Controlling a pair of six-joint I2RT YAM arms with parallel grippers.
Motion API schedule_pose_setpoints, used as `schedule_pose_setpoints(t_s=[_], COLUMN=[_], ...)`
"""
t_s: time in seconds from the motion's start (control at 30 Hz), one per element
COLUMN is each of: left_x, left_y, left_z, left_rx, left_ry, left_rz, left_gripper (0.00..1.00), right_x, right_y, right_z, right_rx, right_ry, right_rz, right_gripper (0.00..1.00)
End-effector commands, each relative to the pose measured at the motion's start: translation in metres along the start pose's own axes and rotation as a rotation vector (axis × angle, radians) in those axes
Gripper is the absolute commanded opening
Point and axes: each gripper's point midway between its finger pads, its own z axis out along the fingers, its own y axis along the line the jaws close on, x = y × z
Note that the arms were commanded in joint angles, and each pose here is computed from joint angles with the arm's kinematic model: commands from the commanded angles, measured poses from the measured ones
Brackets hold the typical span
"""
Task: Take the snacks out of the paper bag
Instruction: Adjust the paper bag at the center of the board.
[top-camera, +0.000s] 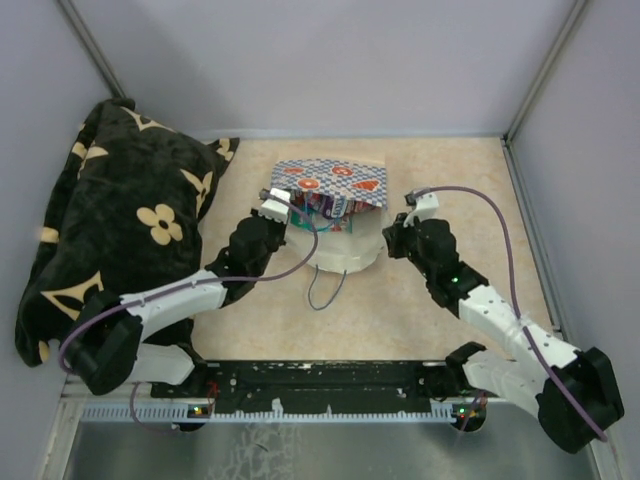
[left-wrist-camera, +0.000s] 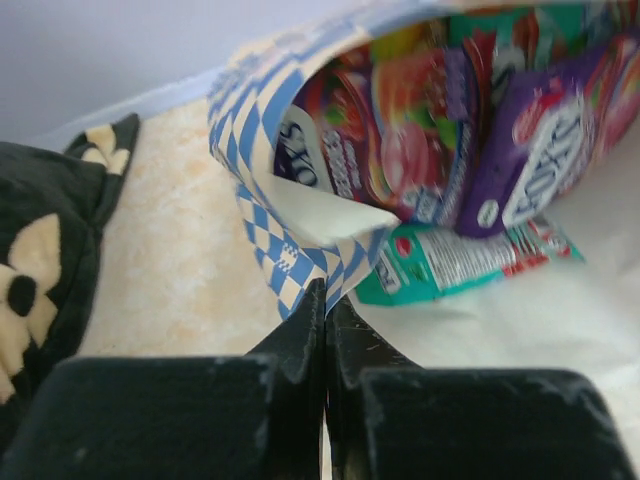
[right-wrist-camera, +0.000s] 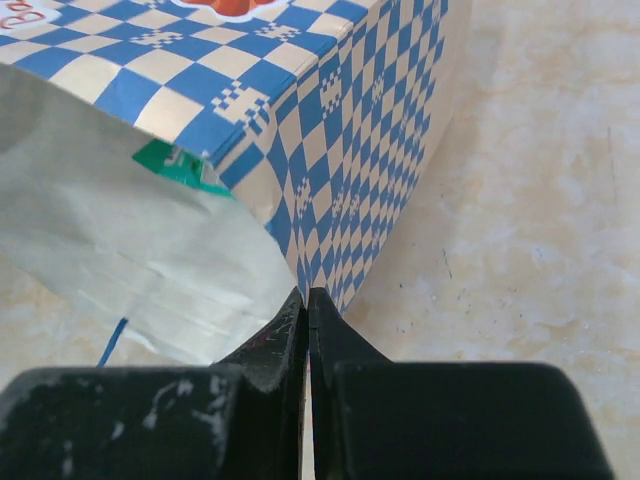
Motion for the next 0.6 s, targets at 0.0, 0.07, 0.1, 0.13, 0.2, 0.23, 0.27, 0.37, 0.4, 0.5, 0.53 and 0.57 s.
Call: schedule_pose_setpoints(t_s=[0.0, 0.07, 0.1, 0.13, 0.2, 0.23, 0.27, 0.37, 0.4, 0.5, 0.53, 0.57], left_x=[-0.044, -0.044, -0.041, -0.037, -0.026, -0.02, -0.013, 0.009, 0.02, 0.037, 0.041, 0.043], left_y=[0.025, 0.026, 0.025, 0.023, 0.017, 0.015, 0.013, 0.01, 0.01, 0.009, 0.007, 0.006], left_z=[-0.011, -0.009, -0.006, -0.003, 0.003, 0.006, 0.01, 0.018, 0.021, 0.026, 0.028, 0.031], left_rx=[-0.102, -0.115, -0.116, -0.116, -0.112, -0.117, -0.123, -0.144, -0.16, -0.183, -0.184, -0.185], left_ry=[-0.116, -0.114, -0.106, -0.093, -0.064, -0.049, -0.033, 0.003, 0.019, 0.022, 0.019, 0.013], left_rz=[-0.115, -0.107, -0.102, -0.095, -0.095, -0.106, -0.113, -0.104, -0.097, -0.1, -0.096, -0.09], left_gripper=[0.0, 0.0, 0.0, 0.0, 0.0, 0.0, 0.0, 0.0, 0.0, 0.0, 0.0, 0.0], right_x=[-0.043, -0.039, -0.036, -0.032, -0.028, -0.024, -0.021, -0.008, -0.002, 0.011, 0.012, 0.013], right_y=[0.003, -0.003, -0.006, -0.008, -0.013, -0.017, -0.021, -0.033, -0.038, -0.051, -0.055, -0.06], right_z=[-0.015, -0.013, -0.01, -0.007, 0.0, 0.006, 0.011, 0.027, 0.033, 0.049, 0.054, 0.06], right_rx=[0.009, 0.042, 0.055, 0.068, 0.099, 0.122, 0.143, 0.184, 0.188, 0.183, 0.189, 0.201], right_ry=[-0.154, -0.134, -0.125, -0.114, -0.107, -0.096, -0.09, -0.055, -0.043, -0.021, -0.019, -0.015], right_rz=[0.014, 0.004, 0.003, 0.004, 0.009, 0.009, 0.014, 0.046, 0.067, 0.139, 0.153, 0.161], right_gripper=[0.0, 0.0, 0.0, 0.0, 0.0, 0.0, 0.0, 0.0, 0.0, 0.0, 0.0, 0.0])
